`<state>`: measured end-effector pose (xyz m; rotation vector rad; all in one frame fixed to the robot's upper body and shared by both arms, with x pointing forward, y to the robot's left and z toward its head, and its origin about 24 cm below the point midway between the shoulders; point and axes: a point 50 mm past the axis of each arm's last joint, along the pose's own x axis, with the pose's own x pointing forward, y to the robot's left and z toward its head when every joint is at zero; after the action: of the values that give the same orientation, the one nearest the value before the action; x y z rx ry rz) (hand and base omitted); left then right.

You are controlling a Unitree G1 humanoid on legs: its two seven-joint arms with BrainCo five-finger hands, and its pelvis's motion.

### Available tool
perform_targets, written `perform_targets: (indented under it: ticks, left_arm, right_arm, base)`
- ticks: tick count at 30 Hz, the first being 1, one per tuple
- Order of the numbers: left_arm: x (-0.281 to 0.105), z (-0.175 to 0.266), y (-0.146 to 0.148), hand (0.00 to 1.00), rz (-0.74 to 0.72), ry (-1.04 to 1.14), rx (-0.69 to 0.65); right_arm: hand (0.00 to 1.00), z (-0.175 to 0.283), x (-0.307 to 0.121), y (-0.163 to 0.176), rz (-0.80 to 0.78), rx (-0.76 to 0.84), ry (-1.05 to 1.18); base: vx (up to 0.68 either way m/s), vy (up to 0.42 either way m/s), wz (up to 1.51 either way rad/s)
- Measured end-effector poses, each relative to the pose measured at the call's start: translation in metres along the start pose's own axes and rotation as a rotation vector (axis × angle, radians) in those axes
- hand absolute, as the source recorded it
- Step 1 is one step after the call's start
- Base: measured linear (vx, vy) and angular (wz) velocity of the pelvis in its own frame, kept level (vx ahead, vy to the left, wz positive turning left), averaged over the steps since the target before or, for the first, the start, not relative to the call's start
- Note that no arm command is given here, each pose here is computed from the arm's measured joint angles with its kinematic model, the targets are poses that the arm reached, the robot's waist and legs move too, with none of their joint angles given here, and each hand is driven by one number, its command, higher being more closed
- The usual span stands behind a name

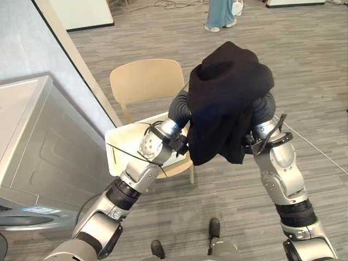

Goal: Pick up the laundry basket with both hands and put the clothes into the washing machine.

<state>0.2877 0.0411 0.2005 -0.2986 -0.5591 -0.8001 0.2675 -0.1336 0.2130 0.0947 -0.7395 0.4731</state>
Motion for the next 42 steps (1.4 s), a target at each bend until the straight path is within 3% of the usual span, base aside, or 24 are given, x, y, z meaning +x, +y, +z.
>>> perform_targets:
  ticks: [15, 27, 28, 42]
  left_arm:
    - [0.004, -0.002, 0.01, 0.0, 0.075, 0.011, 0.007]
    - [0.001, -0.008, 0.015, 0.0, 0.082, 0.08, -0.037]
    - [0.001, -0.009, 0.015, 1.0, 0.079, 0.092, -0.042]
    - [-0.003, -0.007, 0.023, 1.0, 0.087, 0.122, 0.042]
  right_arm:
    - [1.0, -0.035, 0.0, 0.032, 0.013, 0.229, 0.102]
    - [1.0, -0.043, -0.004, 0.034, 0.018, 0.235, 0.155]
    - [1.0, -0.044, -0.005, 0.034, 0.016, 0.236, 0.161]
    - [1.0, -0.05, -0.009, 0.047, 0.078, 0.264, 0.198]
  base:
    - [0.01, 0.005, 0.03]
    - [0.01, 0.009, 0.04]
    - [0.01, 0.012, 0.13]
    - [0.0, 0.006, 0.03]
